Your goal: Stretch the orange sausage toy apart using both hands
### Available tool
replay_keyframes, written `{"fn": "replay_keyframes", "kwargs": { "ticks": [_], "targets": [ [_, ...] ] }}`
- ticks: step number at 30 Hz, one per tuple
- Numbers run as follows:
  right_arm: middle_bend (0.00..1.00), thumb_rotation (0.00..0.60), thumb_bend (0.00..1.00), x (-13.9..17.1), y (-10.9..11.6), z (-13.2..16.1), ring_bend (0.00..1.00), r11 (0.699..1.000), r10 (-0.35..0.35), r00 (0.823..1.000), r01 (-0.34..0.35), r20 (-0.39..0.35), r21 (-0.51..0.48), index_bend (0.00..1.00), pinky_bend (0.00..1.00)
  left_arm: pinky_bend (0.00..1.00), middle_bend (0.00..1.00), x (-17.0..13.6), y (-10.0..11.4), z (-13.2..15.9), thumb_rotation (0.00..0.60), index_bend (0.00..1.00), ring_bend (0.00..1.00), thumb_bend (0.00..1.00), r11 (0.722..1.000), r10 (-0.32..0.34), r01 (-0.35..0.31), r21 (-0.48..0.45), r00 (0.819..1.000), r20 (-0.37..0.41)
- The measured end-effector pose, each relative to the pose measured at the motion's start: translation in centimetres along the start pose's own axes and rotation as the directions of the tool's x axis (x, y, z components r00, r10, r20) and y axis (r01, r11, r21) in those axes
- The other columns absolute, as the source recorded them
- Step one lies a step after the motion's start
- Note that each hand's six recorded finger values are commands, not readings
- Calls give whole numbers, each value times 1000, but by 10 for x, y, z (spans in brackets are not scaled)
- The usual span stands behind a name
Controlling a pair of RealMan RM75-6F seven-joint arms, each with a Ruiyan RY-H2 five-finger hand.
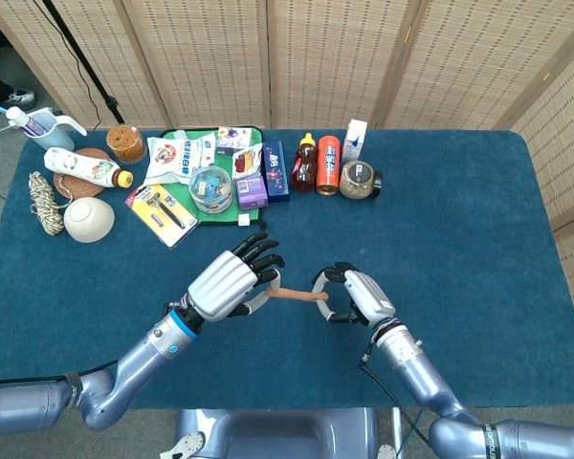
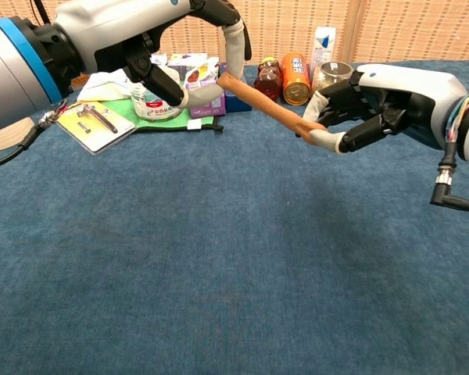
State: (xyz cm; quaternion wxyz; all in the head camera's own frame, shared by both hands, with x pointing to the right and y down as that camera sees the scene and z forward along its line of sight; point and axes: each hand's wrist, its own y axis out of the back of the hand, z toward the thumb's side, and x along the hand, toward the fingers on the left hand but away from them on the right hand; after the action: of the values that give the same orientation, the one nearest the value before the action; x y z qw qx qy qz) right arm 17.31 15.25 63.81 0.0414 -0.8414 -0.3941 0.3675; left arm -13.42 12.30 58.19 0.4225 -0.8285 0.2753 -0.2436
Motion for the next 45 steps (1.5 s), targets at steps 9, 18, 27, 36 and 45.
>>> {"fn": "replay_keyframes", "kwargs": {
  "ticks": [9,18,27,36,45],
  "targets": [
    [358,600,570,1,3,-9,288,1000,-3,1000,3,23,17,749,95,101,343,-1,11,-2,600,899,150,416,1000,25,-25,0,1000,-1],
    [360,600,570,2,7,-18,288,1000,-12,999,11,45,27,749,95,101,343,-5,28,-7,600,899,150,416,998,62,-62,5,998,-8],
    [360,600,571,8,18,-32,288,999,-36,997,33,73,41,741,95,101,343,-16,44,-16,600,895,150,409,995,99,-98,10,995,-25],
    [360,600,571,18,34,-38,288,996,-71,995,66,76,64,736,95,101,343,-27,49,-28,600,885,150,406,994,113,-112,18,992,-53],
    [360,600,571,25,40,-44,288,995,-83,993,78,86,60,735,95,101,343,-37,66,-45,600,883,149,405,988,154,-152,26,983,-101]
  ]
}}
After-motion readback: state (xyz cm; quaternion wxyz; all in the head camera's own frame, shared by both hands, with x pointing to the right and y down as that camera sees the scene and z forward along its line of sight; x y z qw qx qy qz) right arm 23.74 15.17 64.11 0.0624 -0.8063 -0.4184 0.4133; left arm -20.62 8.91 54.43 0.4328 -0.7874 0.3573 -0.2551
